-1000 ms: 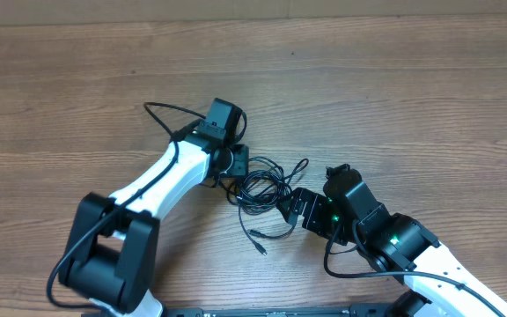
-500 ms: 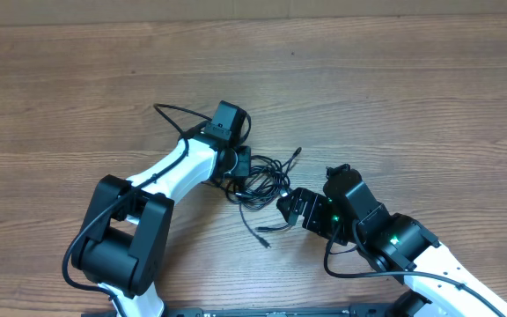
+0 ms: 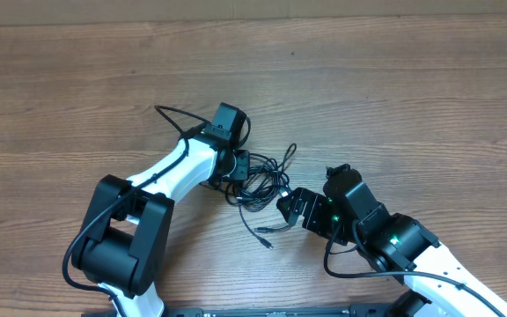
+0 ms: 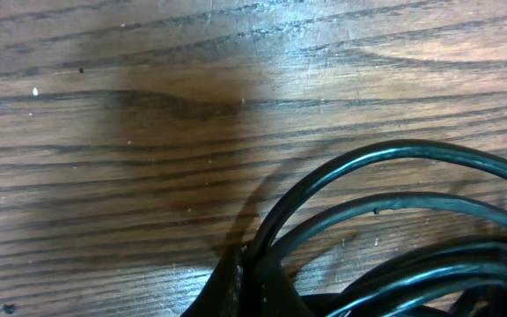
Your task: Untangle cables
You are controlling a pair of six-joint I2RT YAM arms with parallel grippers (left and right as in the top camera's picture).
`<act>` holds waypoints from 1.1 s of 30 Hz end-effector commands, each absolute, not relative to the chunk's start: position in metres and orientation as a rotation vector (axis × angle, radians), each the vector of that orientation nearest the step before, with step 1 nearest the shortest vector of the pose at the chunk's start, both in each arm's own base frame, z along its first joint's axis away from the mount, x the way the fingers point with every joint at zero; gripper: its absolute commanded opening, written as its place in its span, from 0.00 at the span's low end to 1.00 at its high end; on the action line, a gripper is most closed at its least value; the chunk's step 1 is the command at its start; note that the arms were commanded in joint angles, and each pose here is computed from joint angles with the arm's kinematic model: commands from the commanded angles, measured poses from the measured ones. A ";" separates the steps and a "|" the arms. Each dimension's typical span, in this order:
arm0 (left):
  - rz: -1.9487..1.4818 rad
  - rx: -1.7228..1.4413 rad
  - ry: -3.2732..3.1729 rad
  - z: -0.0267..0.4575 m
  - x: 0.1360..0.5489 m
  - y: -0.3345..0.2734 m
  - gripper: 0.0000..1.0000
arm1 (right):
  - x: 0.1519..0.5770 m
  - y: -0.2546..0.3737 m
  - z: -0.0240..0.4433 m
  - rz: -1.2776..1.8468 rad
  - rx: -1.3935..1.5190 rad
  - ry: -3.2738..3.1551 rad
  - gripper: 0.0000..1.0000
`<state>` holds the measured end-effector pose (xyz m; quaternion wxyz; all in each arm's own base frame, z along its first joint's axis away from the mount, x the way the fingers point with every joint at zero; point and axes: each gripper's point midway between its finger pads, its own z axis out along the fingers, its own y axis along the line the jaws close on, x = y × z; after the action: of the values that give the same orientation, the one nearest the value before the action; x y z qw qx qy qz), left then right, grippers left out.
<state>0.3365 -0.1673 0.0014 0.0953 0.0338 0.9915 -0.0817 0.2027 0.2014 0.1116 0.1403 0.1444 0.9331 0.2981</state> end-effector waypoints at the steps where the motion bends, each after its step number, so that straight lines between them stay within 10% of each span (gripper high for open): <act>1: -0.254 0.102 2.966 -0.005 0.330 -0.170 0.04 | 0.209 0.203 0.116 0.873 0.431 2.663 1.00; 33: -0.301 0.096 2.992 -0.006 0.324 -0.174 0.04 | 0.209 0.203 0.116 0.872 0.431 2.663 1.00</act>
<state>0.3314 -0.1722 0.0013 0.0829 0.0354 0.9912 -0.0973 0.2061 0.2035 0.1146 0.1471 0.1449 0.9298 0.3047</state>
